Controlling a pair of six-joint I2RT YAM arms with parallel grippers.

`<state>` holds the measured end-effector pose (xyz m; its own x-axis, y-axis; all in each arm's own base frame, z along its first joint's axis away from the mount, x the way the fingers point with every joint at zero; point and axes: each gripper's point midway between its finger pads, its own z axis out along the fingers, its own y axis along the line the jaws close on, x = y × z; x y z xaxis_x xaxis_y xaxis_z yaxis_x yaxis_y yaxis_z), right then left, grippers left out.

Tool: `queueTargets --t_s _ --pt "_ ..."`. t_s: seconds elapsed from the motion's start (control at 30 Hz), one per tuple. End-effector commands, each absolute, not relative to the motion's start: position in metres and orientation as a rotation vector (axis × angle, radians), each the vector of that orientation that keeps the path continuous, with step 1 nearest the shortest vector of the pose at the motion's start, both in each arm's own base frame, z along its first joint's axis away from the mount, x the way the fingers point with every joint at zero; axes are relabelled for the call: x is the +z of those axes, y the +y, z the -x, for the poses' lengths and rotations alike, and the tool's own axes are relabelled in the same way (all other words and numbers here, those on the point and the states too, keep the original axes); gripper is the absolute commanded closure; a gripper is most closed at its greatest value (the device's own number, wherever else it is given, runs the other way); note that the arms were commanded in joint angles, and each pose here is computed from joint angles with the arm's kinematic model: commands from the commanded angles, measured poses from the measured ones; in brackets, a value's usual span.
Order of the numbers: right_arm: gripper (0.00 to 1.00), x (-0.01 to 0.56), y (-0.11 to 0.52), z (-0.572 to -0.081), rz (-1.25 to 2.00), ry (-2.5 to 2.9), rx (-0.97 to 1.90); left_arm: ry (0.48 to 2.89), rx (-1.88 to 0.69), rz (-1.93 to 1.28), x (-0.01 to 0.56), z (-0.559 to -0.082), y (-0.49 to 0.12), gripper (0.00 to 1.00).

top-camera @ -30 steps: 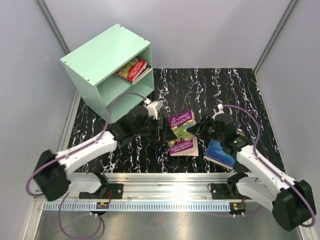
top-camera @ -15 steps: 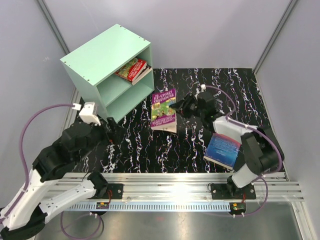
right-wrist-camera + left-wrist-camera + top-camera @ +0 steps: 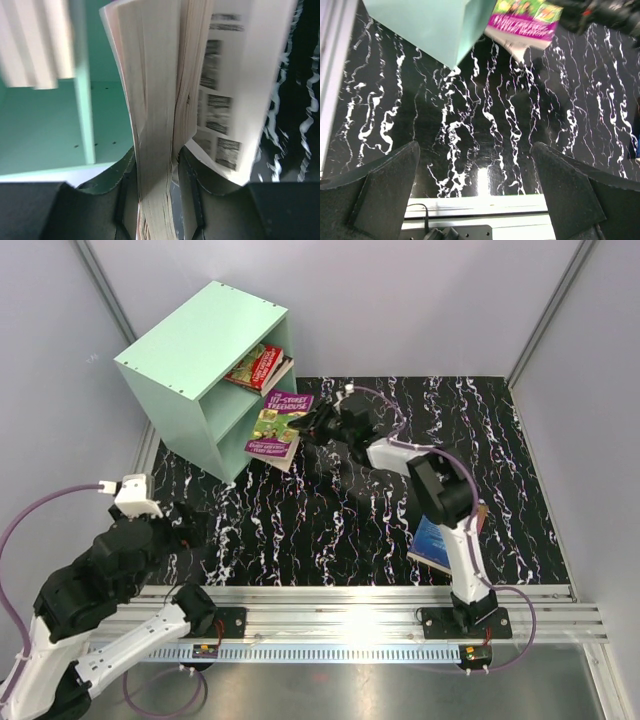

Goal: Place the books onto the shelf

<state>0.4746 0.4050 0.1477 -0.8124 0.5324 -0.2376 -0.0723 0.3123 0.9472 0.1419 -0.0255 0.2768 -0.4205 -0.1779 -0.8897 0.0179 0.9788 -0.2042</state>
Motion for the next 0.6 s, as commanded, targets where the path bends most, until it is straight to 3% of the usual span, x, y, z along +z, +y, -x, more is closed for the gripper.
queueTargets --t_s 0.0,0.23,0.3,0.33,0.47,0.5,0.53,0.57 --pt "1.00 0.198 0.439 -0.483 -0.325 1.906 1.666 1.929 -0.169 0.139 0.284 -0.142 -0.009 0.01" --pt "1.00 0.204 0.479 -0.493 -0.203 1.913 1.693 1.850 -0.249 0.170 0.291 -0.132 0.001 0.01" --pt "1.00 0.179 0.489 -0.493 -0.158 1.997 1.675 1.828 -0.266 0.183 0.292 -0.130 0.007 0.01" --pt "1.00 0.201 0.495 -0.497 -0.110 1.961 1.691 1.821 -0.283 0.193 0.293 -0.129 0.007 0.01" --pt "1.00 0.153 0.491 -0.516 -0.091 2.095 1.557 1.808 -0.343 0.185 0.293 -0.126 0.010 0.01" --pt "0.97 0.142 0.480 -0.525 -0.128 2.125 1.511 1.826 -0.338 0.168 0.290 -0.126 0.008 0.01" --pt "0.84 0.133 0.473 -0.528 -0.142 2.144 1.478 1.842 -0.336 0.168 0.289 -0.126 0.006 0.01" --pt "0.60 0.130 0.468 -0.532 -0.132 2.149 1.440 1.856 -0.331 0.157 0.289 -0.127 0.003 0.01"
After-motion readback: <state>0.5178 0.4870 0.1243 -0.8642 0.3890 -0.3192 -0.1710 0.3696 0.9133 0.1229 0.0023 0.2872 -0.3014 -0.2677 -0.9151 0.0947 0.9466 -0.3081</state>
